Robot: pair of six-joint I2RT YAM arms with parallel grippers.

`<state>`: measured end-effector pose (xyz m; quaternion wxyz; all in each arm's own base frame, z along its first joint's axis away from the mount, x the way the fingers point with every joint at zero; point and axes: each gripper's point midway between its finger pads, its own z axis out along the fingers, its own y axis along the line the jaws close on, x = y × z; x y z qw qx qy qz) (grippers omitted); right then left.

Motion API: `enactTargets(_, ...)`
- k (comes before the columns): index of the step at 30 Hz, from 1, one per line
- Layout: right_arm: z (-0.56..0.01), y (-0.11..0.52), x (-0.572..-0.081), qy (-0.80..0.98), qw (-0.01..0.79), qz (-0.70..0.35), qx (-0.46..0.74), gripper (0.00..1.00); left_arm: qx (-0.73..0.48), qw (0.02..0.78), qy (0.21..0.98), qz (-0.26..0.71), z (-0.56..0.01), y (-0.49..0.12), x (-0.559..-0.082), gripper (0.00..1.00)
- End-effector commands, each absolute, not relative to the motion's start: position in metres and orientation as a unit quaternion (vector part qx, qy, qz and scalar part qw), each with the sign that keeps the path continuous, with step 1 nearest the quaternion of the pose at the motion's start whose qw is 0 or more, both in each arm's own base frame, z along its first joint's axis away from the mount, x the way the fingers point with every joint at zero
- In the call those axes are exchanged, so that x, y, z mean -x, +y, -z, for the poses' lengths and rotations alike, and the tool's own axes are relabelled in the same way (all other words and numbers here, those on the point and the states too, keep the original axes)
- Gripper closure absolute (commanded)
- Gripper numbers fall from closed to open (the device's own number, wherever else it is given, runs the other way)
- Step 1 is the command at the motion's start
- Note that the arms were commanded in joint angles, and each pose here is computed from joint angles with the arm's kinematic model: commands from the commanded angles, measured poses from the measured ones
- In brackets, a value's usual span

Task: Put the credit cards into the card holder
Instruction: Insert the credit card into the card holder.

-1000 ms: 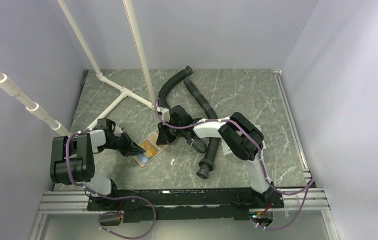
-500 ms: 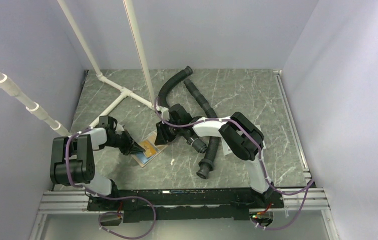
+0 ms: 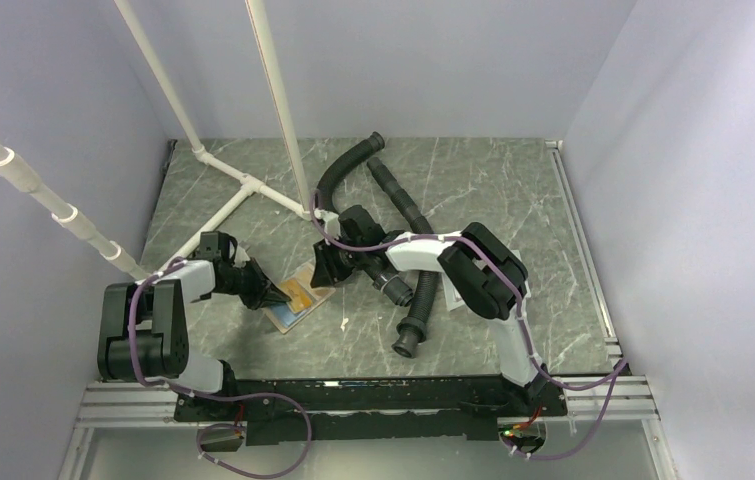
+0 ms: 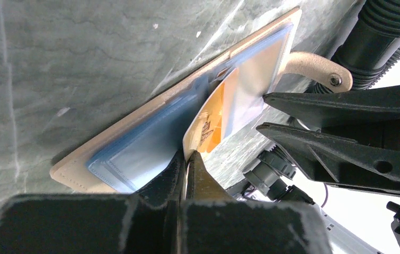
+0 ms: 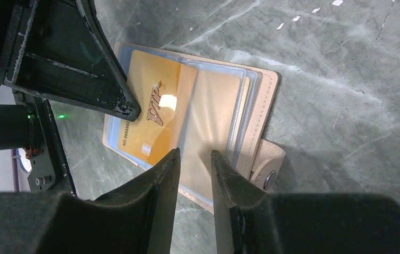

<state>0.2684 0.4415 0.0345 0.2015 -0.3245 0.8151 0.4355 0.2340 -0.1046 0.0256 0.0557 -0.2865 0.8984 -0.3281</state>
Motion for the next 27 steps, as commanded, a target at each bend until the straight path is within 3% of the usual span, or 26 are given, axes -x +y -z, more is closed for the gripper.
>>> enactTargets(1, -0.001, 0.426, -0.272, 0.846, 0.18, -0.397, 0.307, 0.7, 0.307, 0.098, 0.893, 0.314, -0.018, -0.096, -0.248, 1.0)
enactTargets(12, 0.005, 0.429, -0.257, 0.844, 0.142, -0.425, 0.294, 0.78, 0.314, 0.142, 0.877, 0.336, -0.027, -0.098, -0.263, 1.0)
enactTargets(19, -0.031, 0.428, -0.266, 0.835, 0.153, -0.462, 0.259, 0.72, 0.295, 0.151, 0.884, 0.33, -0.026, -0.1, -0.267, 1.0)
enactTargets(27, -0.021, 0.406, -0.301, 0.871, 0.196, -0.356, 0.277, 0.65, 0.27, 0.13, 0.903, 0.308, -0.021, -0.097, -0.259, 1.0)
